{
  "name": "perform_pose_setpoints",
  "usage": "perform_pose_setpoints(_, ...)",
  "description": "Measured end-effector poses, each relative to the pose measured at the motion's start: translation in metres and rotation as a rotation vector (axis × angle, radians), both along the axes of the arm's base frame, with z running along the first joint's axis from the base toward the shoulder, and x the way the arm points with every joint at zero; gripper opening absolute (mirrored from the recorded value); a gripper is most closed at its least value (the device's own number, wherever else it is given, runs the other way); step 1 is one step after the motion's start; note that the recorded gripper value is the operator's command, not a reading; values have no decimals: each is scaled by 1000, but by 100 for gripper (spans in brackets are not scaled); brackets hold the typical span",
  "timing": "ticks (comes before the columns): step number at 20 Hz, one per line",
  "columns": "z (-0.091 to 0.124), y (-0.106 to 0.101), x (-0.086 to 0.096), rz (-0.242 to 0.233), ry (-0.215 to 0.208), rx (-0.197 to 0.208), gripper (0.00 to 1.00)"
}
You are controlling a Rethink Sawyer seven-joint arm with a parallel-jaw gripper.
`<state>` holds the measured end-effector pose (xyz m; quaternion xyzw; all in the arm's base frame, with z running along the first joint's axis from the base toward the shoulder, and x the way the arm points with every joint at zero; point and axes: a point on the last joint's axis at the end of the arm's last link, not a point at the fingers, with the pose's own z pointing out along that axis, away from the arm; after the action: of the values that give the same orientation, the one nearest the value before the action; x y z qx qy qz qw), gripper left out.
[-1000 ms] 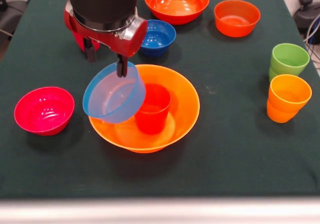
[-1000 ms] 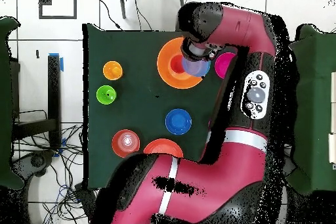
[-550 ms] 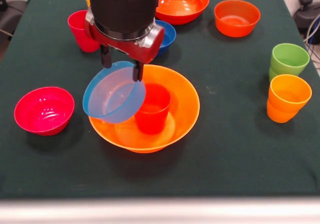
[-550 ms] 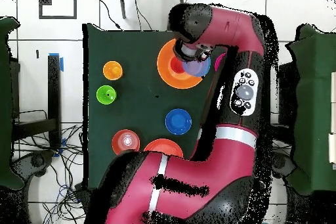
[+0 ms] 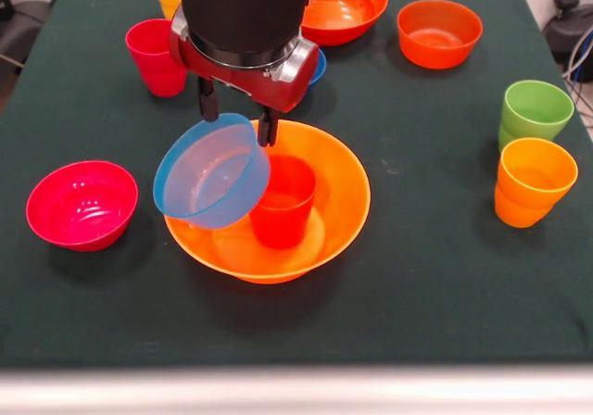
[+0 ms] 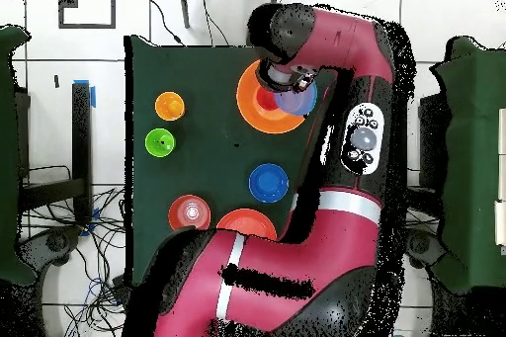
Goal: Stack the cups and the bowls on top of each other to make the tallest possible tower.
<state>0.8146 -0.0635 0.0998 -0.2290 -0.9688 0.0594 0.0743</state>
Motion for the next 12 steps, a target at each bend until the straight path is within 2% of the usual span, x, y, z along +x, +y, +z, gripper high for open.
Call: perform_pose_setpoints(12,14,11,1,2,-8,5,100)
